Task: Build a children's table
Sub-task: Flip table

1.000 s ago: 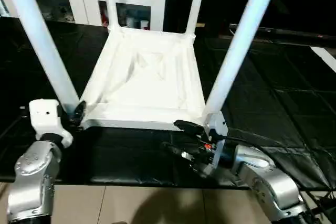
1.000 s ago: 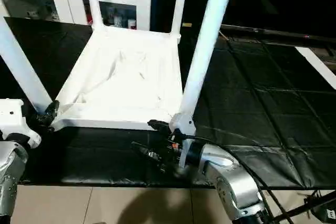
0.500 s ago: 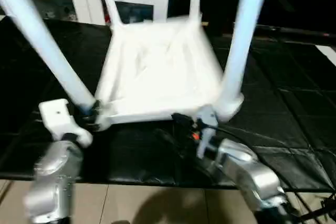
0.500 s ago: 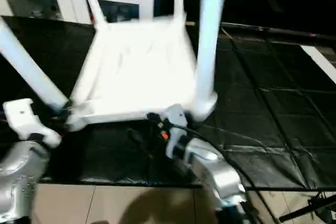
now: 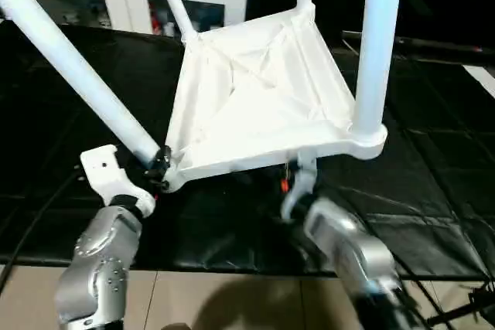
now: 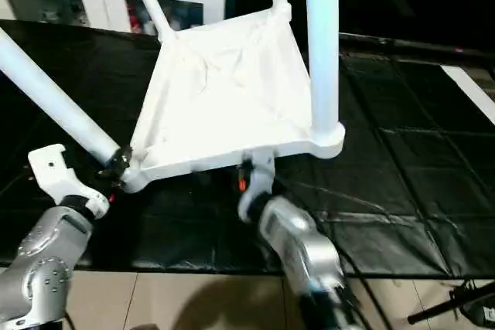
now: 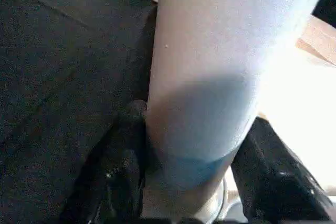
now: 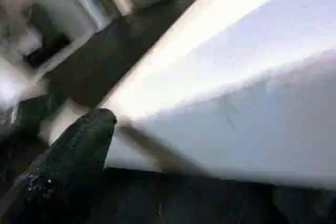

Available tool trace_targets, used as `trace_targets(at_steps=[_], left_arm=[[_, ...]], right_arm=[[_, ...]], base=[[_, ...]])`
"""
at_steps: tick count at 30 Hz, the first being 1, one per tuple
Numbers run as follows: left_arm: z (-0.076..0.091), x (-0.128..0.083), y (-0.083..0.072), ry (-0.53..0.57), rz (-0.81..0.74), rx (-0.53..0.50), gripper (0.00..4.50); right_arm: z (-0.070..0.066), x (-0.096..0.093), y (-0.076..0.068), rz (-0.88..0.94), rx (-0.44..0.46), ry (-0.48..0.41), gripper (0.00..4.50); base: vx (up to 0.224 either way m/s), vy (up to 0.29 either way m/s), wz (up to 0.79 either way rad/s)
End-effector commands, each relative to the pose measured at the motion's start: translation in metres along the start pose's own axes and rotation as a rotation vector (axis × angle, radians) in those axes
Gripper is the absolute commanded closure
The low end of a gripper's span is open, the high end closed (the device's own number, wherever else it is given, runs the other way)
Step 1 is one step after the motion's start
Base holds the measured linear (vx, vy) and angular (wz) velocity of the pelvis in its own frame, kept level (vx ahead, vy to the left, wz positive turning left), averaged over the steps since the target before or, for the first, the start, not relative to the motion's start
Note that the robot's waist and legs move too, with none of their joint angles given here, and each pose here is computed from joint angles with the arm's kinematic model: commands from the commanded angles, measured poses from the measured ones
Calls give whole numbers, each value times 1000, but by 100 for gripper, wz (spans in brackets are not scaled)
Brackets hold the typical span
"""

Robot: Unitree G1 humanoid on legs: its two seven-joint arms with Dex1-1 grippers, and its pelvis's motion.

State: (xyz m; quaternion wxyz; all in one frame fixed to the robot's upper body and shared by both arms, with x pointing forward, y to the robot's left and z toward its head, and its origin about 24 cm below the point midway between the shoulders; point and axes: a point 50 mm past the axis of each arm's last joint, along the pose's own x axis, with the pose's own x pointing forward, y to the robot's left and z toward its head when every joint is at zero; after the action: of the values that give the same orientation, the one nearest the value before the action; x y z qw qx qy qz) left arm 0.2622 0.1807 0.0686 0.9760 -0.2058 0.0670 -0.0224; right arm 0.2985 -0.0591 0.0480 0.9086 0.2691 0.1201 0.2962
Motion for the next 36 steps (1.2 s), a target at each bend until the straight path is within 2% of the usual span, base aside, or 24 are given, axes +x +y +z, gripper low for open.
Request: trace_targets(at_steps=[1,4,9,11,13,16,17,21,23,25,27,36], left_arm=[[8,4,-25,-38,-121,-64,243],[8,5,-26,-36,-123,-64,243],[7,5,-30,-32,-128,-60,243],[7,5,-31,-32,-129,-59,243],[8,6,-33,-33,-134,-55,243],[9,7,-36,-36,-144,-52,243],[9,7,-36,-37,-146,-52,243],[9,9,-37,-34,-141,-55,243],[8,9,-37,-34,-139,-56,243],[8,9,-39,-31,-140,-57,243],[7,9,-39,-29,-141,-57,243],[6,10,-43,-21,-163,-50,243]], right_arm=[[8,3,-4,-40,69,-77,0],[13,9,-4,-55,107,-119,0],[29,21,-4,-84,281,-256,0],[31,24,-4,-76,324,-273,0],[34,29,-2,-47,390,-301,30],[36,33,0,-20,470,-324,40],[36,33,0,-18,499,-329,63],[40,36,-4,-22,619,-377,81],[41,36,-5,-24,613,-384,113],[44,37,-7,-25,644,-412,120],[45,37,-8,-26,657,-420,148],[44,41,0,44,627,-375,214]], base=[[0,0,0],[0,0,0],[0,0,0],[0,0,0],[0,0,0],[0,0,0],[0,0,0],[0,0,0],[0,0,0],[0,0,0],[0,0,0],[0,0,0]])
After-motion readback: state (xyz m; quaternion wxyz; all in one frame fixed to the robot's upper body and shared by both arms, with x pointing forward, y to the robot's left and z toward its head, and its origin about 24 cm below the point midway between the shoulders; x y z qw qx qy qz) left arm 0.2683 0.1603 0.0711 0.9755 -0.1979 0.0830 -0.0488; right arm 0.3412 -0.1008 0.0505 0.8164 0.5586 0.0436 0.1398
